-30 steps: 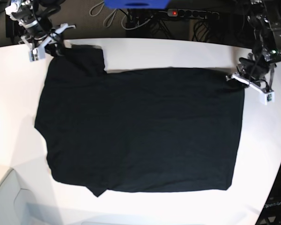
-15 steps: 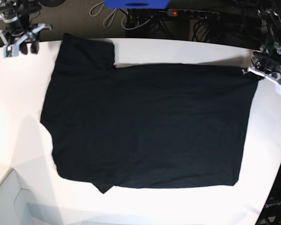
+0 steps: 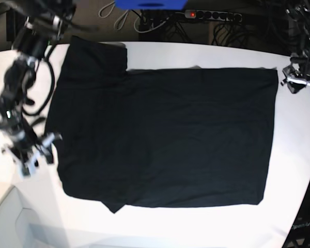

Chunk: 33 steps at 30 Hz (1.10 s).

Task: Layout the t-shirt on the table in an organized manner, then fold the t-shirt properly
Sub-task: 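Open both grippers and move the right gripper along the shirt side, then grasp the shirt hem corner with the right gripper and pull it outward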

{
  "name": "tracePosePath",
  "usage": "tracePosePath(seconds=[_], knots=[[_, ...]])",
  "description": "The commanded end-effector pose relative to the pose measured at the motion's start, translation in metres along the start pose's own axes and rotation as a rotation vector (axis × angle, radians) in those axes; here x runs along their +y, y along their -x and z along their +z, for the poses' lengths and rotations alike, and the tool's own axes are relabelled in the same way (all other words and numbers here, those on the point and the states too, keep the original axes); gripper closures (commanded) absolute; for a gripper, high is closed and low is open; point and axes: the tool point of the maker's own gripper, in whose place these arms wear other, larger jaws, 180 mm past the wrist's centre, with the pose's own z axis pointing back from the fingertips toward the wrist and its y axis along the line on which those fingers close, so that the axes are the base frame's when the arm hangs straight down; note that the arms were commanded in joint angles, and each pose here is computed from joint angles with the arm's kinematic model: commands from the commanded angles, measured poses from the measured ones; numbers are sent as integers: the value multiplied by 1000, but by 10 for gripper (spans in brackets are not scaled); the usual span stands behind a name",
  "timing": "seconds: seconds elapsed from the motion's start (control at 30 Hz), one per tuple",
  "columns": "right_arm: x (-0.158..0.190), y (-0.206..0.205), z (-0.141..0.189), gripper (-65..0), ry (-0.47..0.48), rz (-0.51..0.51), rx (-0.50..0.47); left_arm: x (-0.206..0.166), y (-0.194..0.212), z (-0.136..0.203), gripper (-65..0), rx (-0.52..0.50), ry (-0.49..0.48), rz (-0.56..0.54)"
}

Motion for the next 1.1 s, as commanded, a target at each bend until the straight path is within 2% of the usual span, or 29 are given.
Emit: tracePosePath(seconds=[0.0, 0.07, 0.13, 0.2, 0.3, 0.4, 0.5, 0.57, 0.67, 0.87, 0.97, 1.07], knots=[[-12, -29, -12, -359, -2, 6, -43, 1, -13, 7, -331, -51, -5, -4], [-19, -39, -44, -433, -46, -28, 8, 2, -11, 12, -331, -65, -12, 35], [-16, -50, -73, -478, -110, -82, 17, 3, -9, 16, -331, -75, -18, 65], [-14, -64, -94, -506, -165, -161, -33, -1, -3, 17, -331, -73, -12, 92], [-17, -67, -104, -516, -185, -245, -112, -7, -2, 14, -331, -76, 2, 118], [-13, -57, -107, -516, -192, -290, -161, -15, -13, 12, -331, -105, 22, 132], [-30, -29, -111, -517, -41, -338, -154, -23, -29, 11, -331, -145, 42, 142], [-33, -3, -110, -518, 19, -350, -133, -31, -43, 9, -331, -181, 63, 157], [-16, 21, -111, -518, 10, -361, -116, -51, -65, 3, -331, -224, 114, 170], [23, 89, -103, -515, -25, -379, -4, -111, -61, -27, -331, -148, 249, 145], [26, 110, -88, -515, -14, -343, 2, -133, -55, -42, -331, -104, 293, 138], [36, 115, -69, -515, -4, -285, -42, -149, -37, -63, -331, -20, 320, 143]])
